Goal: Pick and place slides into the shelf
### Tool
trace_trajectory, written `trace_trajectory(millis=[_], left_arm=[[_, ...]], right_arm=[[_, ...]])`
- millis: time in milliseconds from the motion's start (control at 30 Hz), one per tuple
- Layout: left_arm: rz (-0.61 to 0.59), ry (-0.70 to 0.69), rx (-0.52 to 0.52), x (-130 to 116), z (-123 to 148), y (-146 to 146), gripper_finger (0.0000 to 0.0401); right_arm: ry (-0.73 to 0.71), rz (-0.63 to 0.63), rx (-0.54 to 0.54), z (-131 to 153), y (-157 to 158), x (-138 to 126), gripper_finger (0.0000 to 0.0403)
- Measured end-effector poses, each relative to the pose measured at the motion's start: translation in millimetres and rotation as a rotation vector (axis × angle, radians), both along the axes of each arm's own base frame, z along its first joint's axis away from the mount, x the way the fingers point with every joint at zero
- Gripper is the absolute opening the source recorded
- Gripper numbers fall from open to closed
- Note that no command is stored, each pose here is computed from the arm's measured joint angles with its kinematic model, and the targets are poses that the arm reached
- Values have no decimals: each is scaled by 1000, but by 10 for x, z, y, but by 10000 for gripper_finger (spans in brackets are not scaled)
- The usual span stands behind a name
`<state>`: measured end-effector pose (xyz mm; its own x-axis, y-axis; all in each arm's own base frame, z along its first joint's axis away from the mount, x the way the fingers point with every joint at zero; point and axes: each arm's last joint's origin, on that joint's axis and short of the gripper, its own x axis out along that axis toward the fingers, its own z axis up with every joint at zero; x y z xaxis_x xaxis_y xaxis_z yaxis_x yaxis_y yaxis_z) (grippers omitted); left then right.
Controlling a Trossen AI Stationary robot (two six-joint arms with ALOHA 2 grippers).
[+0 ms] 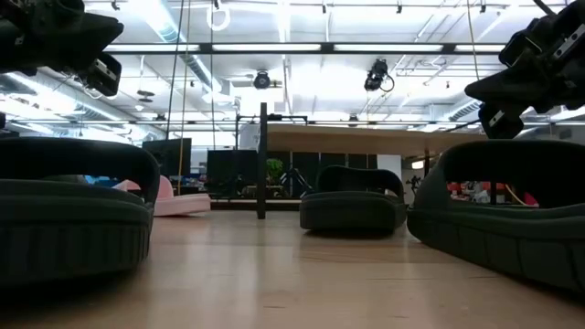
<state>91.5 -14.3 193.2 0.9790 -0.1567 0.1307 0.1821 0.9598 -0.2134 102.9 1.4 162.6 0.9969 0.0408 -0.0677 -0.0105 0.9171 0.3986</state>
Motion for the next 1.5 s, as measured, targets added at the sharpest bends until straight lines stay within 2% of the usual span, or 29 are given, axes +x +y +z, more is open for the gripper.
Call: trace_trajectory(millis=[300,700,1067,1500], left_arm=[[0,0,0,0,0,0,40],[0,0,0,0,0,0,28],[0,0,0,0,0,0,40],[0,0,0,0,-1,0,28]], right_arm=[[0,0,0,0,0,0,14],[0,0,0,0,0,0,14],[0,0,0,0,0,0,14],[0,-1,0,0,0,0,14]])
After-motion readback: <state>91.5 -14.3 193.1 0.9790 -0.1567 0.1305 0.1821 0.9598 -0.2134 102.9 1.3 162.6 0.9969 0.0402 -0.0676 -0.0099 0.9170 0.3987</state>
